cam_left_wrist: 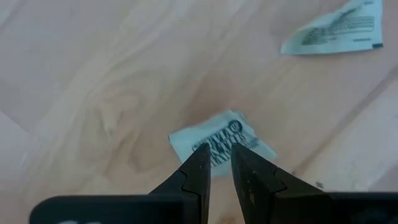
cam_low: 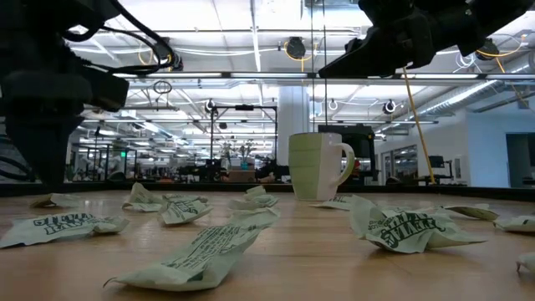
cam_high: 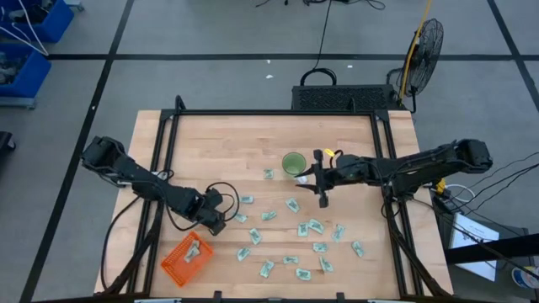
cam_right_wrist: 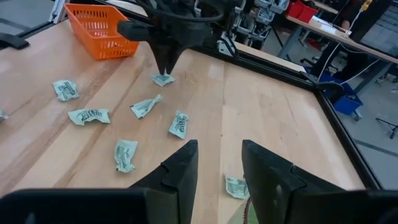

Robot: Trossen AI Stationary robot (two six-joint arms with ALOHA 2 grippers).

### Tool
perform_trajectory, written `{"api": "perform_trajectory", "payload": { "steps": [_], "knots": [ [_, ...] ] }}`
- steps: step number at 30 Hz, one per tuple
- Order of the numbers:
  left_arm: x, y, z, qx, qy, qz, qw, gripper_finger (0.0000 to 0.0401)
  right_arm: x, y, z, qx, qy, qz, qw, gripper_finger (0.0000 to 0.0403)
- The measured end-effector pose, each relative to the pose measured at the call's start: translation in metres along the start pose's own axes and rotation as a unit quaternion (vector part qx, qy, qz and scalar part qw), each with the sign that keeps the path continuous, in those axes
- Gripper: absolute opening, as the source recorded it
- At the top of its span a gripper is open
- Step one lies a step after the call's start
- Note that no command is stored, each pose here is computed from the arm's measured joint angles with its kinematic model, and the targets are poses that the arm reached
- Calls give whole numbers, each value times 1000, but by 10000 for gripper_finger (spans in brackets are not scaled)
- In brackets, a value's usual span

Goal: Pick and place Stevia / Truvia into bins
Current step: Put the light green stevia packet into the orange basket

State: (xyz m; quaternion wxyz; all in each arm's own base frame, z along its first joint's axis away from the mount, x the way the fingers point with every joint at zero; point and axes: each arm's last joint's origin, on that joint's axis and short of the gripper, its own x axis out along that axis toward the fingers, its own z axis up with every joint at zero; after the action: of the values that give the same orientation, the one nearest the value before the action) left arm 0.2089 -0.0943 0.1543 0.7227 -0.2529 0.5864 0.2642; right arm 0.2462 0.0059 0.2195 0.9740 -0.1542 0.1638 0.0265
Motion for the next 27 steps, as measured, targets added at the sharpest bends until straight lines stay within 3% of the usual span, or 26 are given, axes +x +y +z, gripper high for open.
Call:
{"api": "perform_trajectory", "payload": {
  "steps": [13,16,21,27],
  "knots": [
    [21,14,-9,-1,-1,-5,1000,69,0,0,0,-14,0,0,1000,118],
    [22,15,-10,20,1,-3,1000,61,0,0,0,-14,0,0,1000,118],
    [20,14,-9,61,0,1,998,8,0,0,1,-14,-3,-1,1000,118],
    [9,3,-3,106,-6,0,994,4,0,0,1,-15,-3,-2,1000,118]
  ]
}}
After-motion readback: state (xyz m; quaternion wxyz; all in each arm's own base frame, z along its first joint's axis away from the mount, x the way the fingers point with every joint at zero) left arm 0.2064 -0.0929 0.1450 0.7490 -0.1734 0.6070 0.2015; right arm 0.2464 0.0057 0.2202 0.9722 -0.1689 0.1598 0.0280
